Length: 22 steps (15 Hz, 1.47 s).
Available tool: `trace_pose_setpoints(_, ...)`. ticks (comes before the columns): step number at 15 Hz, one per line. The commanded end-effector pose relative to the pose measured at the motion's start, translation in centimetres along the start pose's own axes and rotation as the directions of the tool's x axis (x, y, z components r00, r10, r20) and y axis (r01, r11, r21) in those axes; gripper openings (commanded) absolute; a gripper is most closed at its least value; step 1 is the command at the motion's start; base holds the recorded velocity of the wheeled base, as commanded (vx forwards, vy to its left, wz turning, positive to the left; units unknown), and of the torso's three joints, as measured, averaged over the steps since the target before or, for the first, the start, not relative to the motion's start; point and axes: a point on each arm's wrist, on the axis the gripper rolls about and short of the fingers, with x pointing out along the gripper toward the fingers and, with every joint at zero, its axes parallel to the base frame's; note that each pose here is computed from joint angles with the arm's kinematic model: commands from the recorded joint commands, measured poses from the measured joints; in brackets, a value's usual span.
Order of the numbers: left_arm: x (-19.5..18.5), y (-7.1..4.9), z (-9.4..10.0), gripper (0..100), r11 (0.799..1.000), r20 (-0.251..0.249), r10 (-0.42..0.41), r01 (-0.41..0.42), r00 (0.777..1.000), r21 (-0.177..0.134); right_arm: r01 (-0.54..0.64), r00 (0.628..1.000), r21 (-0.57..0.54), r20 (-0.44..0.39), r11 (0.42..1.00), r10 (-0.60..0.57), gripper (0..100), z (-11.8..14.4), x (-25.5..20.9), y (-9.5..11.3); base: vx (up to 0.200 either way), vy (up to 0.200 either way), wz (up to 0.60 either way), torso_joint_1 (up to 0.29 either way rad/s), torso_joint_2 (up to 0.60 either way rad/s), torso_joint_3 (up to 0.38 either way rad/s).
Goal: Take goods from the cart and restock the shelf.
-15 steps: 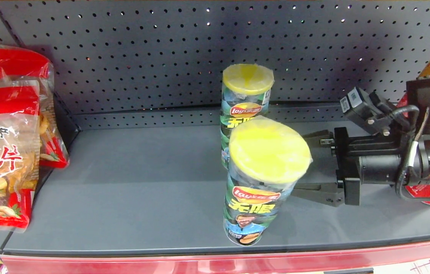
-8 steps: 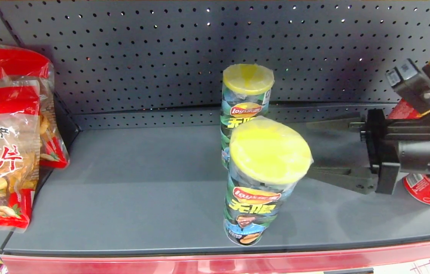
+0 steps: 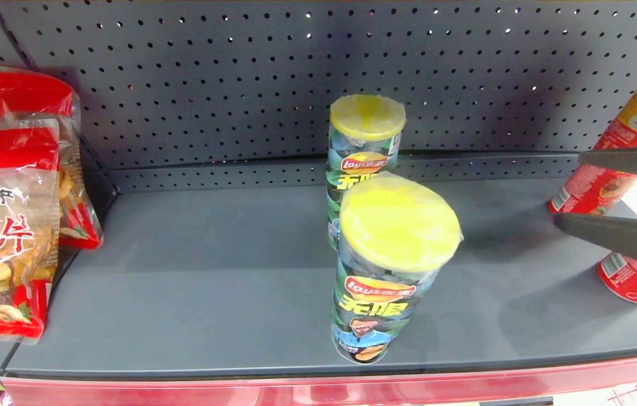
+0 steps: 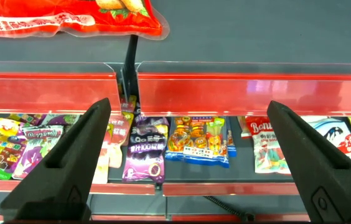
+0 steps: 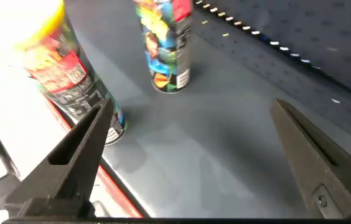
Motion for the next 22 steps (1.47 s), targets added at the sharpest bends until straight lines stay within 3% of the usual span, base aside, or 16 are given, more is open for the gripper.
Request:
trace_pose_setpoints(1,0.0,0.0,0.0,100,1.000,-0.001,0.001,-0.001,1.000,0.000,0.043,0.997,0.014,0.061,0.999,-0.044,100,0.2,-4.8,1.1,0.000,0.000,0.00,0.000,0.00,0.000)
trace_pose_setpoints(5,0.0,0.0,0.0,100,1.000,-0.001,0.001,-0.001,1.000,0.000,0.247,0.962,0.139,0.086,0.959,-0.260,100,-1.3,-11.8,2.2,0.000,0.000,0.00,0.000,0.00,0.000)
trace_pose_setpoints(7,0.0,0.0,0.0,100,1.000,-0.001,-0.001,0.001,1.000,0.000,0.461,0.847,0.297,0.133,0.836,-0.515,100,-2.1,-16.4,4.0,0.000,0.000,0.00,0.000,0.00,0.000)
trace_pose_setpoints(8,0.0,0.0,0.0,100,1.000,-0.002,0.001,-0.001,1.000,0.000,0.506,0.793,0.397,0.135,0.766,-0.594,100,-3.1,-18.3,4.9,0.000,0.000,0.00,0.000,0.00,0.000)
trace_pose_setpoints(10,0.0,0.0,0.0,100,1.000,-0.001,0.001,-0.001,1.000,0.000,0.583,0.721,0.450,0.097,0.677,-0.686,100,-5.5,-20.0,7.0,0.000,0.000,0.00,0.000,0.00,0.000)
trace_pose_setpoints(12,0.0,0.0,0.0,100,1.000,-0.001,-0.001,0.001,1.000,0.000,0.576,0.708,0.496,0.095,0.650,-0.700,100,-7.2,-20.2,7.8,0.000,0.000,0.00,0.000,0.00,0.000)
trace_pose_setpoints(14,0.0,0.0,0.0,100,1.000,-0.001,0.001,-0.001,1.000,0.000,0.602,0.709,0.501,0.022,0.622,-0.705,100,-9.7,-18.6,8.0,0.000,0.000,0.00,0.000,0.00,0.000)
trace_pose_setpoints(16,0.0,0.0,0.0,100,1.000,-0.001,-0.001,0.001,1.000,0.000,0.592,0.763,0.461,-0.056,0.661,-0.644,100,-13.2,-16.7,8.3,0.000,0.000,0.00,0.000,0.00,0.000)
trace_pose_setpoints(17,0.0,0.0,0.0,100,1.000,-0.001,0.001,-0.001,1.000,0.000,0.609,0.762,0.423,-0.076,0.671,-0.643,100,-14.3,-15.6,8.1,0.000,0.000,0.00,0.000,0.00,0.000)
trace_pose_setpoints(19,0.0,0.0,0.0,100,1.000,-0.001,0.001,-0.001,1.000,0.000,0.568,0.806,0.372,-0.070,0.734,-0.588,100,-17.2,-13.6,8.0,0.000,0.000,0.00,0.000,0.00,0.000)
trace_pose_setpoints(22,0.0,0.0,0.0,100,1.000,-0.002,-0.001,0.001,1.000,0.000,0.588,0.802,0.294,-0.085,0.754,-0.592,100,-21.5,-11.3,7.7,0.000,0.000,0.00,0.000,0.00,0.000)
